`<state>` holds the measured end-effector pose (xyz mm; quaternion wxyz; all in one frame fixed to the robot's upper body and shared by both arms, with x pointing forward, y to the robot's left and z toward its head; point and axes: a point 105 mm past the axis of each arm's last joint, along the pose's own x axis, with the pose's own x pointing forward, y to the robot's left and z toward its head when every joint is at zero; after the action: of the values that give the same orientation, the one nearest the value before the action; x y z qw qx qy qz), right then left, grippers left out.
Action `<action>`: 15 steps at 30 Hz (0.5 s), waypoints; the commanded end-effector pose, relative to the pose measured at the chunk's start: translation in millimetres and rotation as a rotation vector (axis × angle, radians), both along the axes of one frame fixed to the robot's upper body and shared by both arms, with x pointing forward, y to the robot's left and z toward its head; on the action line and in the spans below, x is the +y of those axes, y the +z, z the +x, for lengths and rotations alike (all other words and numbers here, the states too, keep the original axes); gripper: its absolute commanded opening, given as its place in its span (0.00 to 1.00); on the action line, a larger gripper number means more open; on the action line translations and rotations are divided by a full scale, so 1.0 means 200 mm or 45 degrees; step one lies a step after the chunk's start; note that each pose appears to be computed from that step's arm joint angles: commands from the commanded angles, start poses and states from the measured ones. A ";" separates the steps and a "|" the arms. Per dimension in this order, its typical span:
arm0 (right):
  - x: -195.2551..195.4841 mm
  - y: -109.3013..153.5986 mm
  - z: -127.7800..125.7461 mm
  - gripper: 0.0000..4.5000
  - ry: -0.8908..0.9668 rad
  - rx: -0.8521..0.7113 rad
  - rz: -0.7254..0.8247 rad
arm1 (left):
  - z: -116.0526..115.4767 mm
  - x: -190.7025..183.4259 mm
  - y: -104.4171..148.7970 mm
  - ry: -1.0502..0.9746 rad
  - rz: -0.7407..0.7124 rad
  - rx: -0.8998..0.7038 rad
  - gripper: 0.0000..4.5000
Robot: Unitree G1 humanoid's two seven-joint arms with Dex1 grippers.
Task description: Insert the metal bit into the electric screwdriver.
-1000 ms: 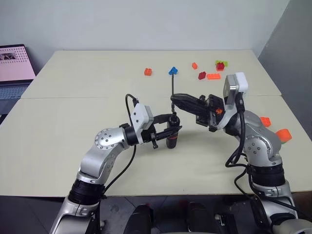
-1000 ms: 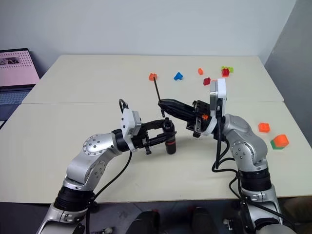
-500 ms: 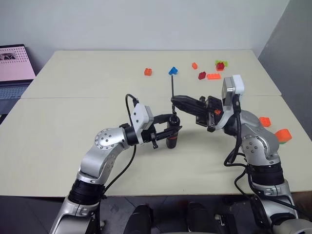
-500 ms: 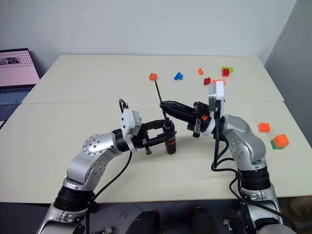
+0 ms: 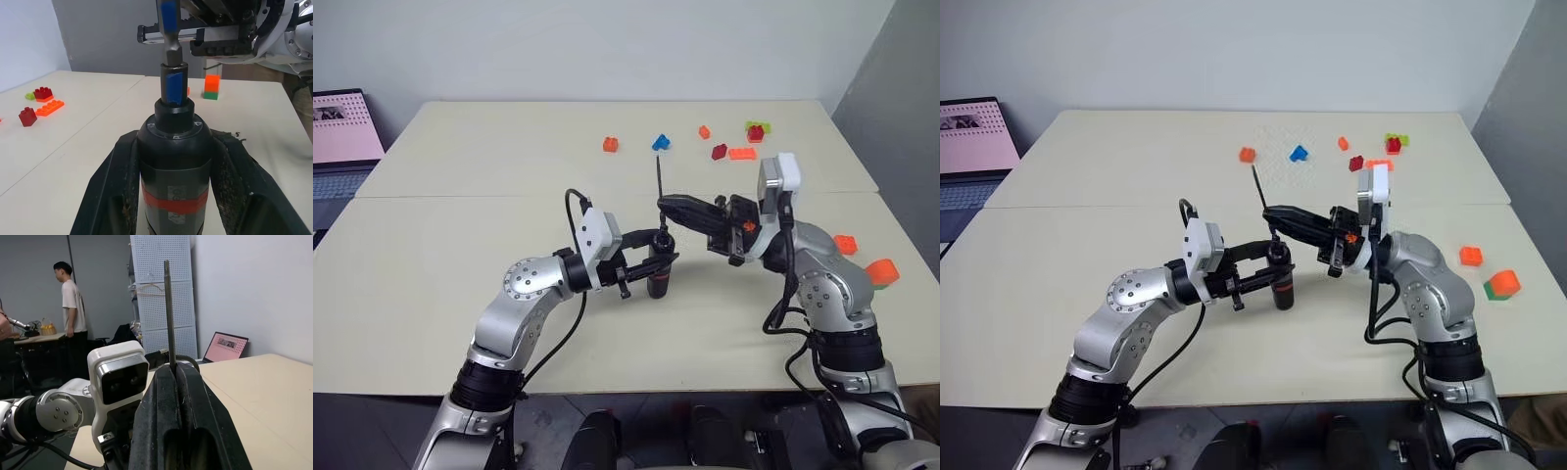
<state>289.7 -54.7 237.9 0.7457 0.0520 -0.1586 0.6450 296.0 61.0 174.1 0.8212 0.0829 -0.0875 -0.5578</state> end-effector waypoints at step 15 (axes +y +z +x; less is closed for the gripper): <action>-0.03 -0.03 0.00 0.00 0.014 -0.014 -0.039 | 0.02 0.03 -0.04 0.048 0.065 0.012 0.36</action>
<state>289.5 -58.3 234.8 0.7413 0.0431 -0.1614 0.6500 295.8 60.6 173.5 0.8202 0.0850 -0.0866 -0.5590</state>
